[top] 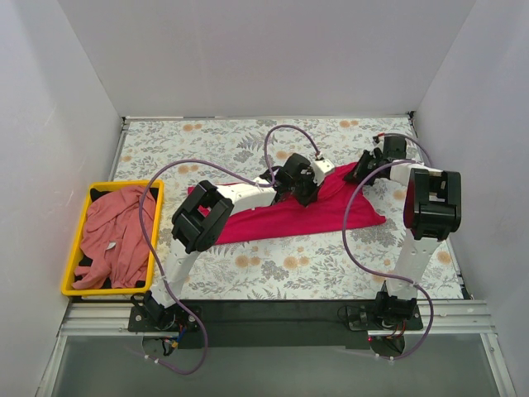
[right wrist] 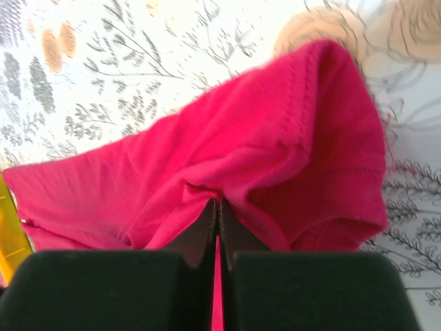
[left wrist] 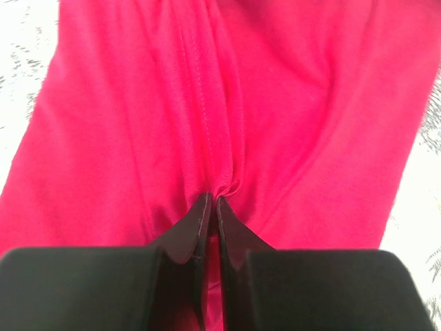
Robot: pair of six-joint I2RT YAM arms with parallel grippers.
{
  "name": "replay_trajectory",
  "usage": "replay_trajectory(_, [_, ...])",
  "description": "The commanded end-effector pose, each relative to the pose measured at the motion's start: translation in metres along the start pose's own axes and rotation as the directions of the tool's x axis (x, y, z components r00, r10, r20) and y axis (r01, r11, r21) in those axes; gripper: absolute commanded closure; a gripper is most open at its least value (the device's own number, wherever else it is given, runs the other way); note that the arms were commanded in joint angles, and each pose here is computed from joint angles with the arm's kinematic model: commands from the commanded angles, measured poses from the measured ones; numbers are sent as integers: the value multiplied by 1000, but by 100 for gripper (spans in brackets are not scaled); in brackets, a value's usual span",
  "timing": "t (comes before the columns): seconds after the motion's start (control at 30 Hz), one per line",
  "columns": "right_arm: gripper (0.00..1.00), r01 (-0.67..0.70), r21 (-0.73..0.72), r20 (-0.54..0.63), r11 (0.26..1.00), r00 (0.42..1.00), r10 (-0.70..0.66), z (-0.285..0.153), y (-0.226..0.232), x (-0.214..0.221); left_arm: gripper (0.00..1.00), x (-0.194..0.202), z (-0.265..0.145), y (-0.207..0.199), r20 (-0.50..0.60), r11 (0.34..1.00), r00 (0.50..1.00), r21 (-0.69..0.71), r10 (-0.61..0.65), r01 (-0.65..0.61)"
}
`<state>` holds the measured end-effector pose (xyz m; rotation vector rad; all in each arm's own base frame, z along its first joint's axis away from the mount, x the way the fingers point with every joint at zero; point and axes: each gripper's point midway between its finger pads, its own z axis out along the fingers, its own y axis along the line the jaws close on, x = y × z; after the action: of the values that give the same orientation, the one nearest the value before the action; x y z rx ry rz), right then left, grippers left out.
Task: Fold and stack the t-shirts
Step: Fold the tshirt
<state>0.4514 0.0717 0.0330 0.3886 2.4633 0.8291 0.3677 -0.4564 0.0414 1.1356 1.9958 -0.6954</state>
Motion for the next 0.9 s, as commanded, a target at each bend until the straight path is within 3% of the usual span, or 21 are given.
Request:
replay_trajectory(0.0, [99, 70, -72, 60, 995, 996, -66, -4, 30, -29, 100, -49, -23, 11, 116, 995, 993, -94, -14, 25])
replay_trajectory(0.33, [99, 72, -128, 50, 989, 997, -66, 13, 48, -37, 99, -40, -29, 42, 173, 962, 975, -209, -141, 176])
replay_trajectory(0.53, [91, 69, -150, 26, 986, 998, -66, 23, 52, -34, 97, -37, -39, 60, 234, 919, 942, -257, -241, 299])
replay_trajectory(0.87, [52, 131, -214, 46, 968, 991, -124, 20, 74, -40, 80, -31, -51, 71, 294, 854, 890, -291, -349, 431])
